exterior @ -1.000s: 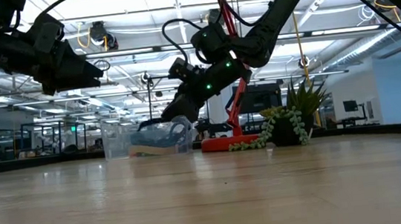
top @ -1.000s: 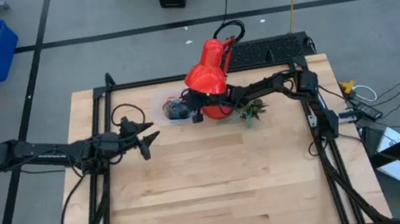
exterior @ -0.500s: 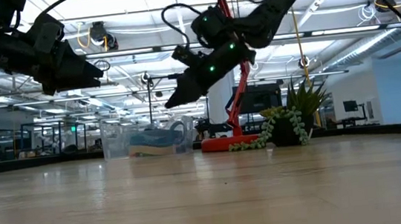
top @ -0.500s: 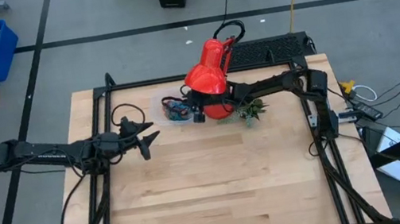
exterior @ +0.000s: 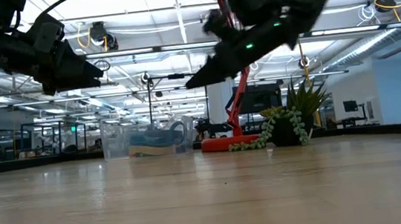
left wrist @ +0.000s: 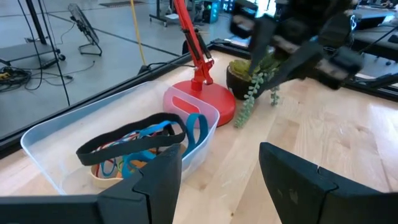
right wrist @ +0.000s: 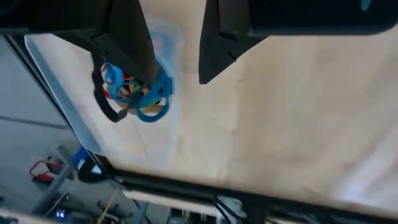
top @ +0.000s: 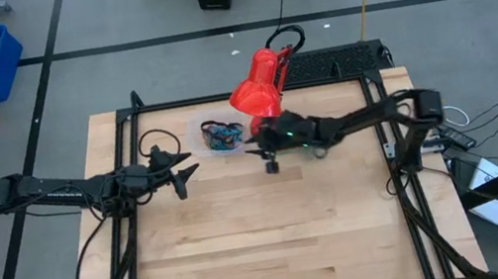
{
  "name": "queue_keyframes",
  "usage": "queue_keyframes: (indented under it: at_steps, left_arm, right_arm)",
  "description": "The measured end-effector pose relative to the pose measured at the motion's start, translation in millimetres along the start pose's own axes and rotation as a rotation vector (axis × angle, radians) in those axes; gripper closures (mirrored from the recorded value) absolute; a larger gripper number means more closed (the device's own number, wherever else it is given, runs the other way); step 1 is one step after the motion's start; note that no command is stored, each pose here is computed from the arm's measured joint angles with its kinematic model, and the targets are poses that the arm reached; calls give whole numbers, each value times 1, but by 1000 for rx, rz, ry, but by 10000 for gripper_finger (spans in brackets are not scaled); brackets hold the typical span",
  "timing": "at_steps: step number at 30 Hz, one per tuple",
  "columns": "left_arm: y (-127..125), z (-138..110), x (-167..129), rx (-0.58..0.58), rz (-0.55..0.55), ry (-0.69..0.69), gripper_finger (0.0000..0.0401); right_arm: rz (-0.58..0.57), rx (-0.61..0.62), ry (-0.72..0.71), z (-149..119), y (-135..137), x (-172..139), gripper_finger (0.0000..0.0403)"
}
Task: Pick and place rubber bands into bin
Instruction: Return to Home Position
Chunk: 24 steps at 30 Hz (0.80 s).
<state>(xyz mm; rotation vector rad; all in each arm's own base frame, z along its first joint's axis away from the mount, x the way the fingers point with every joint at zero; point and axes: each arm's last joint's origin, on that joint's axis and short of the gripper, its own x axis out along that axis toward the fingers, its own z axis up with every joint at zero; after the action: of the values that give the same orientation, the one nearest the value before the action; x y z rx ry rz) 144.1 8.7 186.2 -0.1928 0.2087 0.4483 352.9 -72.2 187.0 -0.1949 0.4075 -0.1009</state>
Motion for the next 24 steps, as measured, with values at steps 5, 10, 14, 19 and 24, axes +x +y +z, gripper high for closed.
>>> queue_keyframes:
  at_steps: [5, 10, 14, 19, 24]
  left_arm:
    - [0, 0, 0, 0, 0, 0, 178]
    - [0, 3, 0, -7, 3, -28, 178]
    - [0, 10, -4, -38, -18, -89, 178]
    - [2, 12, -12, -47, -56, -103, 178]
    - [5, 15, -21, -59, -62, -129, 178]
  right_arm:
    - [25, 27, -109, -2, 19, -50, 289]
    - [54, 50, -194, -4, 33, -100, 289]
    - [46, 10, -284, -8, 36, -136, 289]
    - [43, 101, -381, -22, 37, -173, 287]
    - [38, 135, -459, -43, 40, -198, 287]
